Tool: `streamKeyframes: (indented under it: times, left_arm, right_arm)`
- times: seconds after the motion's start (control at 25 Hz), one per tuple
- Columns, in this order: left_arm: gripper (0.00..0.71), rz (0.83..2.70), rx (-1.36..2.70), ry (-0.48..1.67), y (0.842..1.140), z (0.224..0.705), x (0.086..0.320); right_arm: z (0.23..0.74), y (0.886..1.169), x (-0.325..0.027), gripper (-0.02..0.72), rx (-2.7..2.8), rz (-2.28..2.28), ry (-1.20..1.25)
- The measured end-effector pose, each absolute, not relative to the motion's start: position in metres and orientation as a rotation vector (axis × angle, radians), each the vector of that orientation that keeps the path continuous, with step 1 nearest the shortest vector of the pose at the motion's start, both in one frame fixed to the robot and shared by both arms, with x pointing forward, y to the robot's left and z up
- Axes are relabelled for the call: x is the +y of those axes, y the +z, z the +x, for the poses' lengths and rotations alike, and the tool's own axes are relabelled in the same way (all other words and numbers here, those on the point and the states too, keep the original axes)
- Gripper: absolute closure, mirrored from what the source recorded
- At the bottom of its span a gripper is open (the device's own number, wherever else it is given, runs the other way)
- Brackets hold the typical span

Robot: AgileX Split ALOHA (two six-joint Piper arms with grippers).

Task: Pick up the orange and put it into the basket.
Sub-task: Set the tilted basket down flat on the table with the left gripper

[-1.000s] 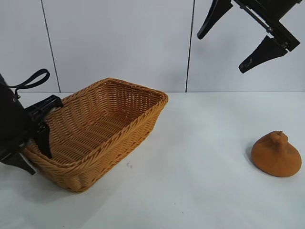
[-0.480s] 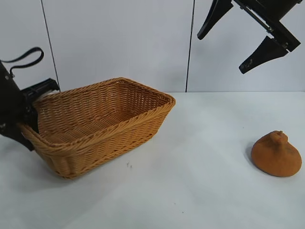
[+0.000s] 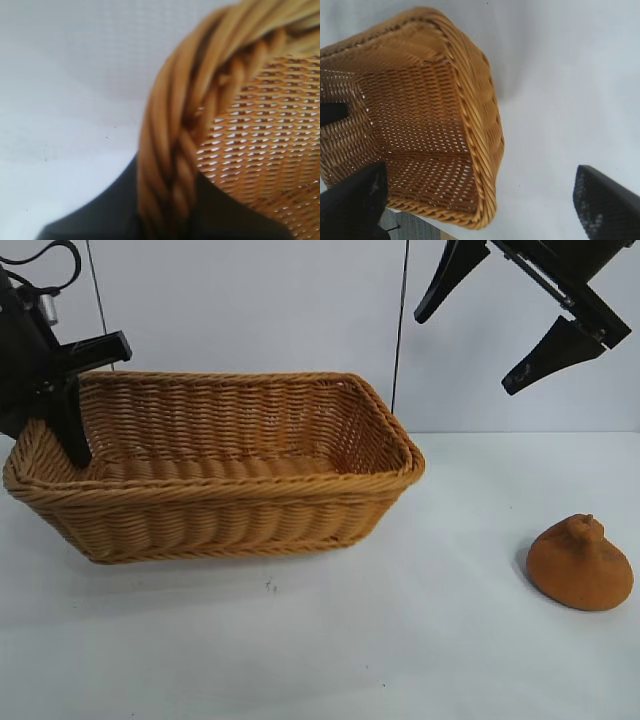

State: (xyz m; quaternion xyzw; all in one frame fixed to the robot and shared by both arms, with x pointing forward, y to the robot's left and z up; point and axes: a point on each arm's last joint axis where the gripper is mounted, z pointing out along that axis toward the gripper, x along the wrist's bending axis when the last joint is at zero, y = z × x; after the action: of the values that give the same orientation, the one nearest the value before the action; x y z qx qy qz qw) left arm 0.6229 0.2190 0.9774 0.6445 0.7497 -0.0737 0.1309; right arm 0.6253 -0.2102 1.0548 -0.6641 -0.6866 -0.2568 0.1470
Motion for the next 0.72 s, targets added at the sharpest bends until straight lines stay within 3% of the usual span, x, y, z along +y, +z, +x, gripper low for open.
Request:
streamKeyframes:
  times: [0.24, 0.44, 0.6, 0.68, 0.72]
  left_arm:
    - [0.626, 1.989, 2.127, -0.27, 0.953, 0.638, 0.191]
    - [0.626, 2.019, 2.169, -0.333, 0.92, 0.644, 0.188]
    - [0.622, 2.019, 2.173, -0.331, 0.914, 0.646, 0.188]
    - [0.56, 2.013, 2.17, -0.326, 0.914, 0.647, 0.188]
    - [0.491, 2.009, 2.167, -0.319, 0.914, 0.647, 0.188]
  right_arm:
    - [0.625, 1.055, -0.21, 0.01, -1.976, -1.911, -0.739]
    - [0.625, 1.055, -0.21, 0.01, -1.976, -1.911, -0.739]
    - [0.625, 1.055, -0.21, 0.01, -1.976, -1.911, -0.739]
    - [0.625, 1.055, -0.21, 0.01, -1.976, -1.911, -0.739]
    - [0.625, 1.055, -0.21, 0.01, -1.976, -1.911, -0.739]
